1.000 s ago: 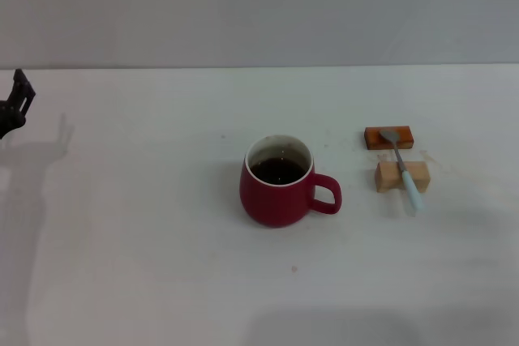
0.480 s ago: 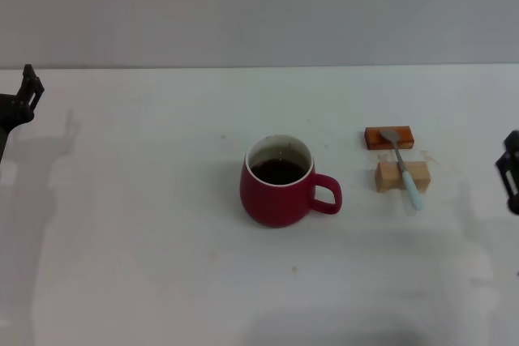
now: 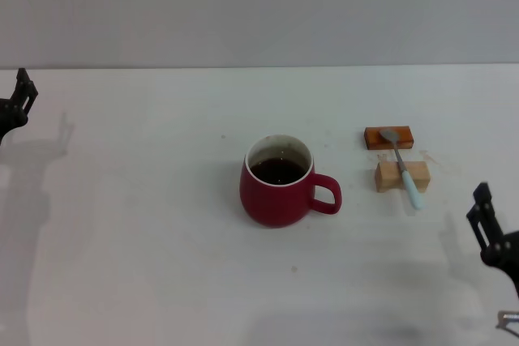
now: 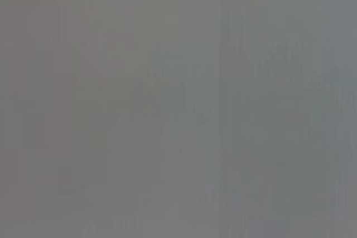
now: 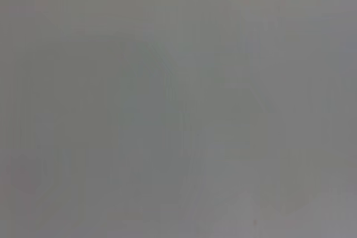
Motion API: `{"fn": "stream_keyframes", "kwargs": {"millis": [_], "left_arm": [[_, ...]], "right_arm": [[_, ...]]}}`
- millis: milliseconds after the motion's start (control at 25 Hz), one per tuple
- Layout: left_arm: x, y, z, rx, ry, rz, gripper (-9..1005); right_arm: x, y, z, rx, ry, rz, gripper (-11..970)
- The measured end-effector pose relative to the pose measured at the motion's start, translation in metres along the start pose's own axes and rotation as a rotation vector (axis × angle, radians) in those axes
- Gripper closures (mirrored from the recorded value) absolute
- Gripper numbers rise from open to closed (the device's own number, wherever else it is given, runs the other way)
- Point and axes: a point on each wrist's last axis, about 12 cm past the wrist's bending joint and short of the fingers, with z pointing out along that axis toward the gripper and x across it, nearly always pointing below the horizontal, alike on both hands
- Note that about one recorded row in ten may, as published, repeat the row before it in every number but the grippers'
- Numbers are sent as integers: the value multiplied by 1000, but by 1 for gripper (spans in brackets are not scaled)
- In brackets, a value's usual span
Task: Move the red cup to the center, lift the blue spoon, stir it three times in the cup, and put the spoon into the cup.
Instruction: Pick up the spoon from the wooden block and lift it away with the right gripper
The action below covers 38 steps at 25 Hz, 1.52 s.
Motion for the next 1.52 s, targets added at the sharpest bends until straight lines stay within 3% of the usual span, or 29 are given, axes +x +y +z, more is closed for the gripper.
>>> {"fn": "stream_keyframes", "kwargs": {"millis": [560,1160,1520], "left_arm": [[1,8,-2,-24,2,5,156],[-2,8,-2,-24,-22,-3,156],[-3,6,-2,-20,-32,-10,156]], "right_arm": [[20,6,-13,-78,93,-32,201],[33,3,22,-134,157,-30,204],[33,6,29,-164,164,-40,205]]}}
